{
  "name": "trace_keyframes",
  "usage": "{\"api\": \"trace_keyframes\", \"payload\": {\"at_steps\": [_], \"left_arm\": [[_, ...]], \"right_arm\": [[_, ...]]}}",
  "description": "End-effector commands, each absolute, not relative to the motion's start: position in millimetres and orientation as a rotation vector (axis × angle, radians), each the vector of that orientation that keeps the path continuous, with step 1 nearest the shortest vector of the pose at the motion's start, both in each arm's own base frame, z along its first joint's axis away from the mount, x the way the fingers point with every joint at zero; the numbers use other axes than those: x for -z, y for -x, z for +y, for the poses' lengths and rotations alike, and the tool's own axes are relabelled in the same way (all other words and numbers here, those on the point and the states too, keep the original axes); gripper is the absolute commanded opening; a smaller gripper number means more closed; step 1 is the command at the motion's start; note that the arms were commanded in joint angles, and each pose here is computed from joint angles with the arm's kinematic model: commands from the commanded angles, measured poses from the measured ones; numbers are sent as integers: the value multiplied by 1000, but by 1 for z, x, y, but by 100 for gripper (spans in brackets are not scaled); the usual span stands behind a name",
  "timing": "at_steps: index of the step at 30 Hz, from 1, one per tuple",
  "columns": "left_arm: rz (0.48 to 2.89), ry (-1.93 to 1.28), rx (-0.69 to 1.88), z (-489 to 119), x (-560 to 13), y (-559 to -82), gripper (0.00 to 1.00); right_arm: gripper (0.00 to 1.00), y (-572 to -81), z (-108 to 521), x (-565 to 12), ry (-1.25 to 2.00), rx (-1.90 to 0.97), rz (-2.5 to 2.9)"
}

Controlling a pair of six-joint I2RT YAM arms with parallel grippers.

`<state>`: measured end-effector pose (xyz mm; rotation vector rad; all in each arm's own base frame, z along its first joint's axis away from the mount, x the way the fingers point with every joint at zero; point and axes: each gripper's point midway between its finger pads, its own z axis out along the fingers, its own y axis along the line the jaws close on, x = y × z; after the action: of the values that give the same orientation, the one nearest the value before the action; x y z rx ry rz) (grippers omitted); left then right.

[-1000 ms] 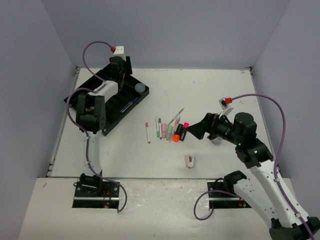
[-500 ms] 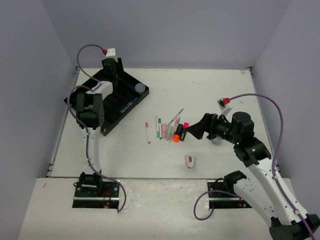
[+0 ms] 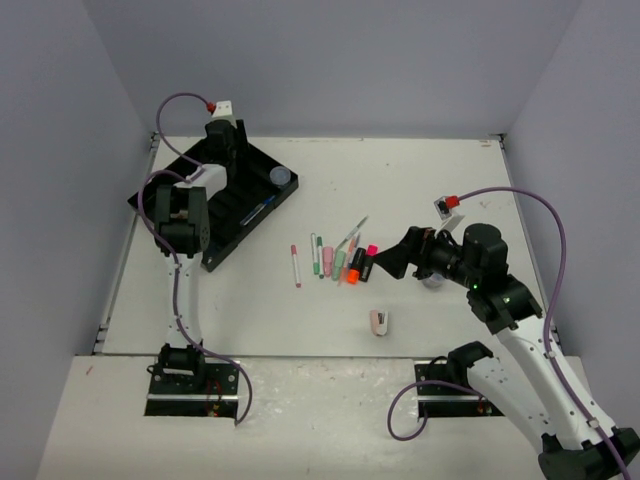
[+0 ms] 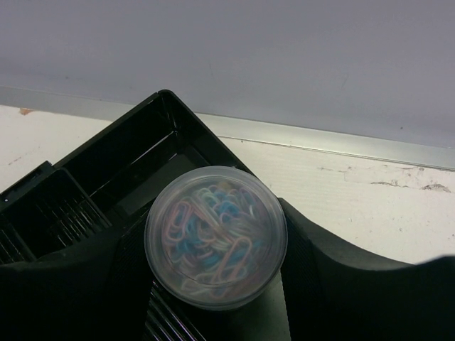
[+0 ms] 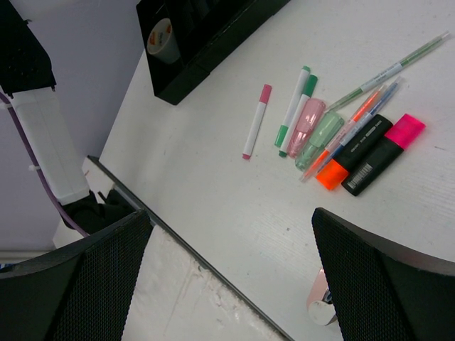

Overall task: Sort the stationery into containers
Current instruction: Place the stationery in the storage box, then pick up the stationery from the corner of the board.

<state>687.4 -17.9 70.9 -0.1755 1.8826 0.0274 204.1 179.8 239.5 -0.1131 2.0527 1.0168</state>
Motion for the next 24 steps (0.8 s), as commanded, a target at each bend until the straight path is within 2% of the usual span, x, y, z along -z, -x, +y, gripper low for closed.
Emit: {"api": "trace_keyframes", "payload": {"at_steps": [1,4,5,6,8,16,20,24], "left_arm": [[1756,190,15,-17,-131,-695,60],[1729,168,50,-24,-155,-694,63],[1721,164,64,-27,-163,-693,73],[1717,166,69,-28,-166,-693,90],[1710,162,82,-30,-174,-694,99],[1720,180,95,-32,-185,-689,100],[1675,231,96,-36,-239,-670,100],[1642,328,134,-38,-288,-628,100]], "right_arm": [[99,-210,175,-241,111,-975,2033],[99,-209,176,-240,118,-979,2036],[99,-209,176,-240,122,-980,2033],[99,-209,176,-240,122,-980,2035],[99,-209,176,-240,121,-979,2034],[99,-213,173,-235,109,-951,2041],[99,-227,168,-219,44,-877,2107],[99,-248,150,-203,-73,-717,2156]]}}
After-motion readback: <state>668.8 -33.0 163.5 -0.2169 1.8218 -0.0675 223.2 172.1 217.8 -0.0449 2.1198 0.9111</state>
